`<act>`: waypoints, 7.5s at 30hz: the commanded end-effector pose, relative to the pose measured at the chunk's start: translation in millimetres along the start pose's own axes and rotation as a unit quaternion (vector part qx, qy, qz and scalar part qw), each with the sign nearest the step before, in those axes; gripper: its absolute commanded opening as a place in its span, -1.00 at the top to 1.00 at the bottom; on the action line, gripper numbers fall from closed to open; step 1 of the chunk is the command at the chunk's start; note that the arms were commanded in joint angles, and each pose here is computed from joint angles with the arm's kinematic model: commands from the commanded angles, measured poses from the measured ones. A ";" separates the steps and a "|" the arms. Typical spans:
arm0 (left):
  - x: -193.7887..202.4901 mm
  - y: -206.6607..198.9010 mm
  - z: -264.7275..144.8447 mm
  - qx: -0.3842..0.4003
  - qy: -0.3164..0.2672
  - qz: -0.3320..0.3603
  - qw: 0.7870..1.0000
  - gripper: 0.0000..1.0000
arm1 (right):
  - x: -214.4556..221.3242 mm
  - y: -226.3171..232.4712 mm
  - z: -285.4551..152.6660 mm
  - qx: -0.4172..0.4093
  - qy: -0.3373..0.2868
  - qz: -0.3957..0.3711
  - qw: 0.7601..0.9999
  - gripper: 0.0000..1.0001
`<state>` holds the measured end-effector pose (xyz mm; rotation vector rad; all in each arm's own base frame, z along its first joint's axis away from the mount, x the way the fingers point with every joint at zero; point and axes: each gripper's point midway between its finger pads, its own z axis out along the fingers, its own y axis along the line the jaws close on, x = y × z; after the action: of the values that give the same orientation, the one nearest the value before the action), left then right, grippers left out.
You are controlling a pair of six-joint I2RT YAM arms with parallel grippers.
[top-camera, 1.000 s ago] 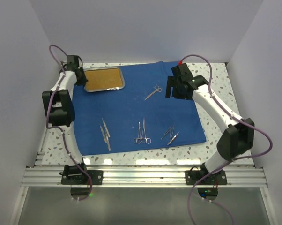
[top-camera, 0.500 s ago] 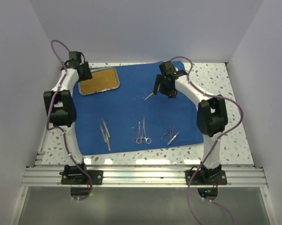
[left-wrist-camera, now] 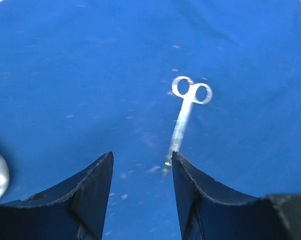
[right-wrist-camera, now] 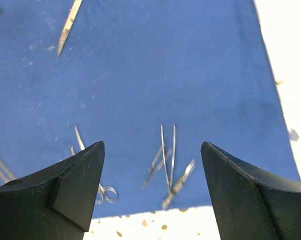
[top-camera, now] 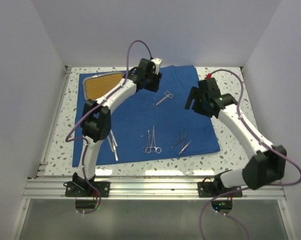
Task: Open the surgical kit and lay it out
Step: Pick up the medical item from the surgical kit, then place the medical item in the surgical kit.
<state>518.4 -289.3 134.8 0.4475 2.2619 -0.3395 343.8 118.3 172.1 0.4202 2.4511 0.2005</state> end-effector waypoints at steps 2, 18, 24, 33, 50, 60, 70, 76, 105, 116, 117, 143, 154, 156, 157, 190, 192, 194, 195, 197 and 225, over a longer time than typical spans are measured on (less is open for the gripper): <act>-1.7 -12.9 22.2 0.004 -0.006 0.036 0.999 -0.08 | 6.6 -22.9 -49.6 -0.008 -0.035 0.016 0.999 -0.64; 44.5 -76.8 68.9 0.098 0.036 0.092 0.990 -0.09 | 39.6 -84.2 -102.1 0.058 -0.041 -0.006 0.997 -0.67; 57.3 -74.2 60.4 0.088 0.044 0.098 0.990 -0.06 | 38.5 -76.3 -90.8 0.053 -0.033 0.005 0.998 -0.67; 79.7 -44.9 65.1 0.032 0.074 0.100 0.992 0.00 | 39.0 -71.0 -83.4 0.048 -0.027 0.014 0.998 -0.67; 139.3 -28.3 71.8 0.026 0.153 0.096 0.983 0.73 | 36.4 -69.8 -82.6 0.051 -0.026 0.016 0.998 -0.66; 93.5 -63.3 46.9 0.070 0.118 0.070 0.988 1.00 | 33.2 -70.8 -85.2 0.047 -0.038 0.008 0.998 -0.66; 26.9 -109.5 -30.0 0.139 0.063 0.038 0.988 1.00 | -26.5 -47.1 -97.2 0.028 -0.101 -0.103 0.989 -0.70; 30.1 -135.7 -93.3 0.224 0.080 0.031 0.971 1.00 | -49.1 -3.4 -108.9 -0.059 -0.144 -0.194 0.969 -0.74; 83.1 -193.4 -257.6 0.426 0.149 -0.043 0.892 1.00 | 84.4 54.7 -140.3 -0.268 -0.052 -0.494 0.826 -0.97; 80.9 -195.0 -277.8 0.434 0.144 -0.055 0.887 1.00 | 88.5 75.7 -140.9 -0.285 -0.052 -0.508 0.812 -0.97; 78.9 -197.0 -280.0 0.440 0.141 -0.055 0.885 1.00 | 89.8 77.2 -139.4 -0.285 -0.051 -0.509 0.811 -0.97; 89.6 -215.1 -304.3 0.470 0.171 -0.053 0.864 1.00 | 79.2 61.9 -131.0 -0.225 -0.104 -0.529 0.811 -0.96; 98.8 -239.8 -302.5 0.475 0.194 -0.033 0.858 1.00 | 82.2 77.1 -138.5 -0.260 -0.097 -0.526 0.804 -0.77; 92.9 -242.1 -303.6 0.478 0.187 -0.029 0.858 1.00 | 84.9 78.7 -138.4 -0.265 -0.092 -0.526 0.803 -0.69; 91.5 -242.7 -303.8 0.479 0.186 -0.030 0.857 1.00 | 86.1 78.9 -138.3 -0.267 -0.089 -0.525 0.803 -0.64; -77.5 -36.5 -261.7 0.016 -0.093 -0.135 0.986 -0.09 | 114.0 86.0 -123.2 -0.293 -0.036 -0.454 0.840 1.00; -87.6 2.2 -280.2 -0.048 -0.128 -0.155 0.978 -0.12 | 116.4 103.9 -120.5 -0.312 -0.025 -0.418 0.853 1.00; -89.3 24.2 -298.3 -0.098 -0.149 -0.161 0.971 -0.18 | 118.2 126.0 -117.9 -0.337 -0.016 -0.386 0.858 1.00; -87.8 28.5 -301.0 -0.109 -0.150 -0.154 0.971 -0.18 | 122.3 136.3 -118.6 -0.351 0.001 -0.353 0.867 1.00; -78.2 35.1 -300.0 -0.126 -0.144 -0.151 0.970 -0.18 | 125.6 161.4 -123.4 -0.394 0.014 -0.307 0.866 1.00; -27.1 51.8 -321.7 -0.160 -0.140 -0.128 0.969 -0.17 | 221.0 162.1 1.5 -0.185 0.251 0.086 0.946 1.00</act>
<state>344.7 -128.7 343.2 -0.0688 2.1112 -0.1368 226.7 333.8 89.5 0.4359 2.7472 0.8533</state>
